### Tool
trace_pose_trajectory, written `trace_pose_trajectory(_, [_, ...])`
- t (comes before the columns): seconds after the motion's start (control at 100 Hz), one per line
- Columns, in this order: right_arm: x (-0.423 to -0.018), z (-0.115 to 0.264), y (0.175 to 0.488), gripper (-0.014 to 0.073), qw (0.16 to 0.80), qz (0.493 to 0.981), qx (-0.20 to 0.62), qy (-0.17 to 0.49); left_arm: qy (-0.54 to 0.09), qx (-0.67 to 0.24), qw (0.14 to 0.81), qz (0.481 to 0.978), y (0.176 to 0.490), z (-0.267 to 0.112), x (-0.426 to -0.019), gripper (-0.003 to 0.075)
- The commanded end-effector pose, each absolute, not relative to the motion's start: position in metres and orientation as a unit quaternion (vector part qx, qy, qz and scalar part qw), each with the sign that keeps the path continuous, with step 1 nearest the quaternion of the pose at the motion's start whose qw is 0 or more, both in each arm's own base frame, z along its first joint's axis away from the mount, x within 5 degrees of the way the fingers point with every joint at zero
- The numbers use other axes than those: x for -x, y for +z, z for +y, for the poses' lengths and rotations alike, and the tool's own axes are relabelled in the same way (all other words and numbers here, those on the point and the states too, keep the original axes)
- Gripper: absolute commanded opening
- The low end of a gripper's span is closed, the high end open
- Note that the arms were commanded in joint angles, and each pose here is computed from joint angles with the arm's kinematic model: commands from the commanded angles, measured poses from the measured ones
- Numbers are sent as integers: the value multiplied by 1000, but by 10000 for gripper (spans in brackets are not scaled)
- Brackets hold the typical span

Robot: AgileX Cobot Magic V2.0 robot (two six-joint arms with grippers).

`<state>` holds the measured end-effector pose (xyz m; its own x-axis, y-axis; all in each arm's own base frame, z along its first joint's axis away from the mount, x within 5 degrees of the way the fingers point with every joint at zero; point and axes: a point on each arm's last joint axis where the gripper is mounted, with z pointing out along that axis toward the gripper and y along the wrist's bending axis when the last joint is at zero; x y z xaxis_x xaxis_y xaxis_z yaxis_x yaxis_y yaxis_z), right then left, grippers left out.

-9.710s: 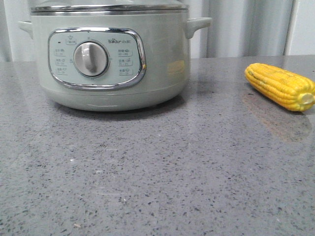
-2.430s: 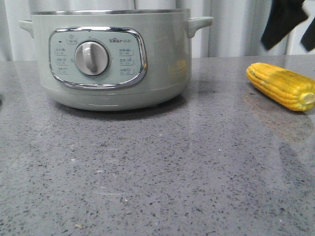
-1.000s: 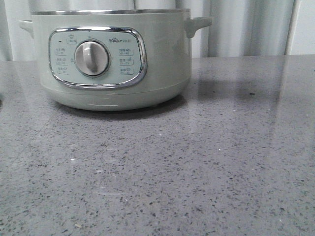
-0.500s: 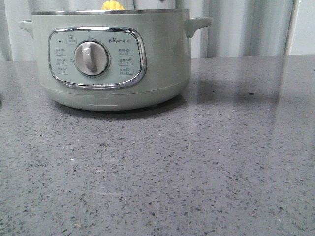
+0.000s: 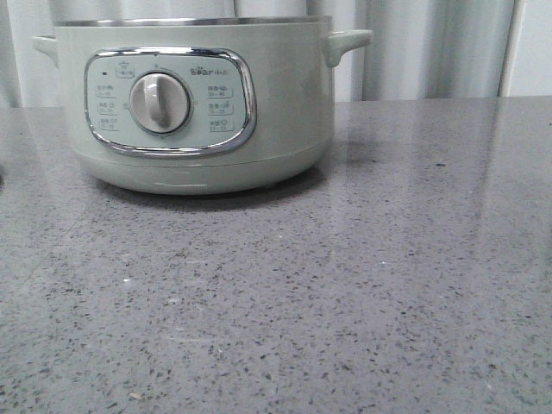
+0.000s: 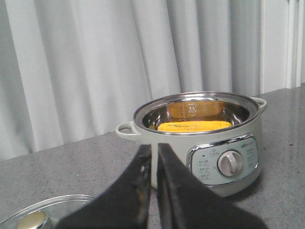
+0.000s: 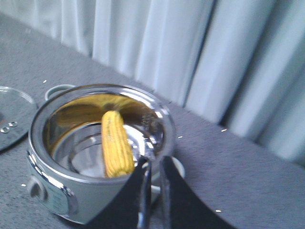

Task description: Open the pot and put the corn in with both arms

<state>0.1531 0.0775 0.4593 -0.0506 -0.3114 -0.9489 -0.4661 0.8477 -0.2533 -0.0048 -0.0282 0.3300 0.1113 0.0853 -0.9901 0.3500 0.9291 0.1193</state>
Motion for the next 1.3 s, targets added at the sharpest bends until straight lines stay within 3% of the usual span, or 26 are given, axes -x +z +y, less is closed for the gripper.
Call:
trace_pose_trajectory(0.0, [-117, 57, 456, -46, 703, 660, 260, 47, -92, -153, 746, 641, 339, -26, 4, -20])
trace_pose_trajectory(0.21, [-61, 28, 386, -46, 717, 647, 256, 50, -91, -141, 740, 652, 325, -25, -6, -20])
trace_pose_trajectory(0.35, [-33, 13, 365, -46, 744, 620, 244, 52, -90, -135, 734, 659, 316, -24, -12, -20])
trace_pose_trajectory(0.61, [1, -4, 361, -46, 790, 568, 221, 57, -92, -134, 721, 674, 304, -25, -18, -20])
trace_pose_trajectory(1.16, [2, -5, 361, -46, 792, 567, 221, 57, -94, -135, 707, 688, 294, -25, -22, -20])
trace_pose_trajectory(1.29, [2, -5, 361, -46, 792, 567, 221, 57, -75, -110, 734, 666, 295, -20, -26, -20])
